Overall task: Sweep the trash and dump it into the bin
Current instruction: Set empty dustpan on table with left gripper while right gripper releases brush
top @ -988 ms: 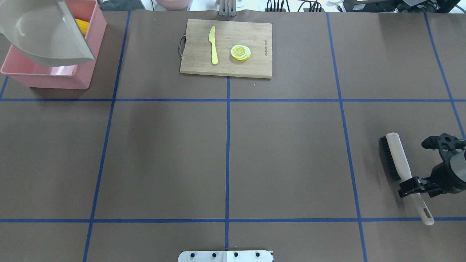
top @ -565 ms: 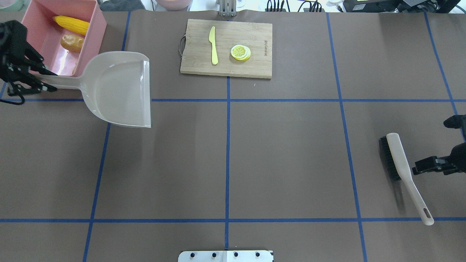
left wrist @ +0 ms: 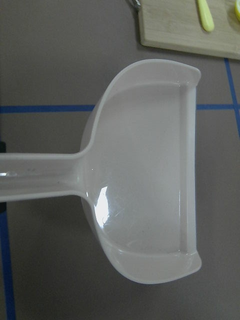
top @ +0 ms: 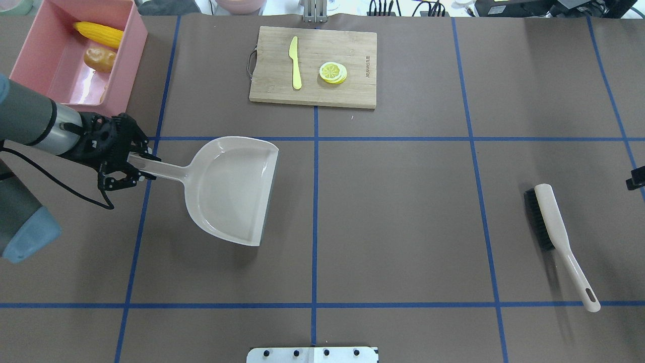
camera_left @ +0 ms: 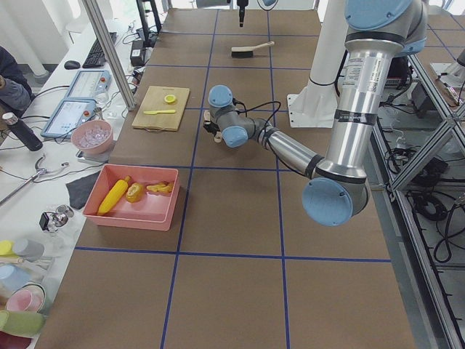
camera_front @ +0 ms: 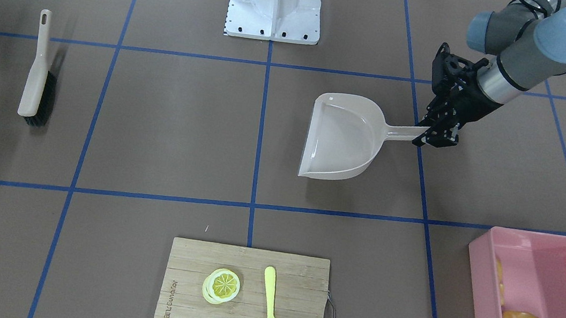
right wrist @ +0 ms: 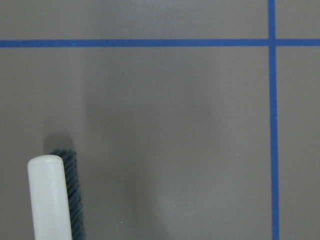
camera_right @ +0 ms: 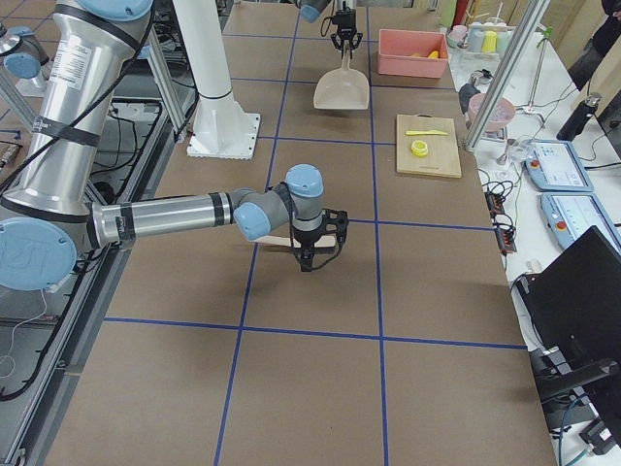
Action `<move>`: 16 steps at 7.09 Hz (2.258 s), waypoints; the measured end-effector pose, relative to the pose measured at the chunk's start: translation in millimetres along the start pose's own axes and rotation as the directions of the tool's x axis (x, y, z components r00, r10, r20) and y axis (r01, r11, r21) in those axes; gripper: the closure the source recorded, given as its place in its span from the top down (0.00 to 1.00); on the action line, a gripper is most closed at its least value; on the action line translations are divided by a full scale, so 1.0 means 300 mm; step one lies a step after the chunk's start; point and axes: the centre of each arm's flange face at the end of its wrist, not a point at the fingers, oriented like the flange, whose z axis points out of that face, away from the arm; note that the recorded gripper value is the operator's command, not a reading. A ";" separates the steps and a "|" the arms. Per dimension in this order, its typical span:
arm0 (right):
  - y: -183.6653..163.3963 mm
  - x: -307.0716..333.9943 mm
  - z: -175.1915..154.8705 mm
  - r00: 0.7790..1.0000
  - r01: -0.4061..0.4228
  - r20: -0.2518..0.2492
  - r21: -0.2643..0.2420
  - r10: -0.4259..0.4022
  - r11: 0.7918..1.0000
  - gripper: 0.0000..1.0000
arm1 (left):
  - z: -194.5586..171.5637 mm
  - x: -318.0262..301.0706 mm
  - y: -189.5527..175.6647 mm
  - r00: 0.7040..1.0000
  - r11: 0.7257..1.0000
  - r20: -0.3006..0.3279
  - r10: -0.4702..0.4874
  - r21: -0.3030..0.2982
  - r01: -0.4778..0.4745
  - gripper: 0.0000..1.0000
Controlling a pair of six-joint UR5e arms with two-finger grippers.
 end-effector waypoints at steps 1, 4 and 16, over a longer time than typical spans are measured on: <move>-0.068 0.026 -0.068 1.000 -0.007 -0.013 0.023 0.007 1.000 1.00 | 0.027 0.013 -0.040 0.999 0.999 -0.013 -0.041 0.016 0.042 0.00; -0.164 0.115 -0.143 0.999 -0.015 -0.041 0.059 0.017 0.998 1.00 | 0.114 0.001 -0.095 0.994 0.994 -0.043 -0.105 0.022 0.106 0.00; -0.104 0.383 -0.191 0.993 -0.118 0.023 0.059 0.116 0.991 1.00 | 0.183 0.027 -0.122 0.983 0.986 -0.096 -0.159 0.023 0.162 0.99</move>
